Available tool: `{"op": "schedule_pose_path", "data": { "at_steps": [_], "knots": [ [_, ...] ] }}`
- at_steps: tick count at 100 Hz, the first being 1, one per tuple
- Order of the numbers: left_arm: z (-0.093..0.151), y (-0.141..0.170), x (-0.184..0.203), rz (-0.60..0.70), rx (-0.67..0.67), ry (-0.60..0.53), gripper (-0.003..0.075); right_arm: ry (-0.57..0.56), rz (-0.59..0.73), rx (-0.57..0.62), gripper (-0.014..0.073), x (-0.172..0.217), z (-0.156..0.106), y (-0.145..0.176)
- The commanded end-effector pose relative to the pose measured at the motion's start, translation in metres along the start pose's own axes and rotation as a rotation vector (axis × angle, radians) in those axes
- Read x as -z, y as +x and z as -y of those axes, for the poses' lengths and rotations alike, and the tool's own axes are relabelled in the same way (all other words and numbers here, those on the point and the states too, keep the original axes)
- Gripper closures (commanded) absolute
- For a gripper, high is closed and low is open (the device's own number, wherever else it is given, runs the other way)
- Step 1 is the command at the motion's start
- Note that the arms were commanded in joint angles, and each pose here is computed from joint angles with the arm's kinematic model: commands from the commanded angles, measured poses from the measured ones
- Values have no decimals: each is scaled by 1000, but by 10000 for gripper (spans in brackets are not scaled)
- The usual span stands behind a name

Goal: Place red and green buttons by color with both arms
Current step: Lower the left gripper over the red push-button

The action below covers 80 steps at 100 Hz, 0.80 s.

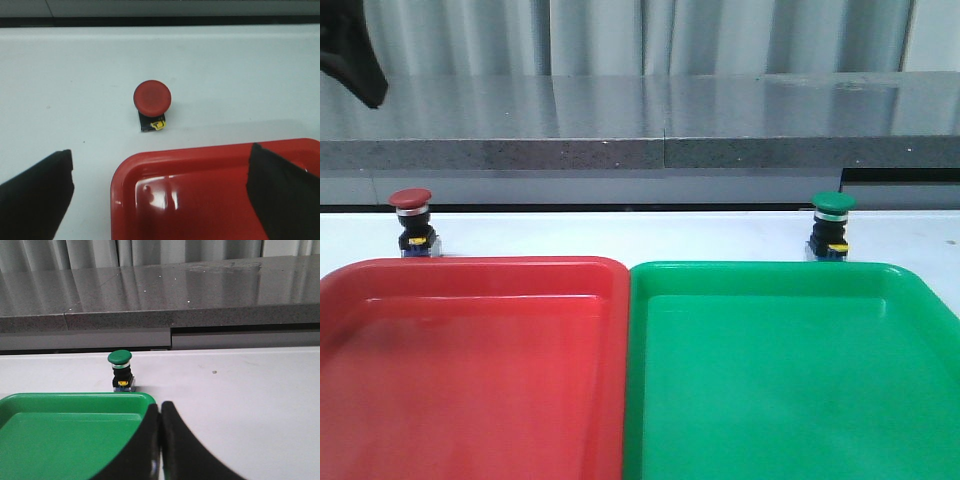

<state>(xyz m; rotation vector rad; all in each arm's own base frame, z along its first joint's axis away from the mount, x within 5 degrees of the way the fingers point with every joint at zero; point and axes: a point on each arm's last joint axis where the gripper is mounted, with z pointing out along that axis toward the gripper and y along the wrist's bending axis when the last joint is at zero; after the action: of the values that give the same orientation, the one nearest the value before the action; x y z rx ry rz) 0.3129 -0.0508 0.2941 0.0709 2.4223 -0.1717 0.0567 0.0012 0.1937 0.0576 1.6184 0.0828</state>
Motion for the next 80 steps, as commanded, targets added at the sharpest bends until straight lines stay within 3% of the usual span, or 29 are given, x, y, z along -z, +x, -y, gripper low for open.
{"op": "schedule_pose_path", "data": {
  "at_steps": [1, 37, 68, 80],
  "knots": [
    [5, -26, -2, 108, 11, 21, 62, -6, 122, 11, 662, 3, -1, -14],
    [5, -50, -74, 46, 24, 17, 62, -6, 122, 11, 662, 3, -1, -14],
    [2, -48, -120, -12, 31, 9, 63, -6, 122, 11, 662, 3, -1, -14],
    [2, -44, -129, -33, 32, 6, 106, -6, 122, 11, 662, 3, -1, -14]
  ]
}}
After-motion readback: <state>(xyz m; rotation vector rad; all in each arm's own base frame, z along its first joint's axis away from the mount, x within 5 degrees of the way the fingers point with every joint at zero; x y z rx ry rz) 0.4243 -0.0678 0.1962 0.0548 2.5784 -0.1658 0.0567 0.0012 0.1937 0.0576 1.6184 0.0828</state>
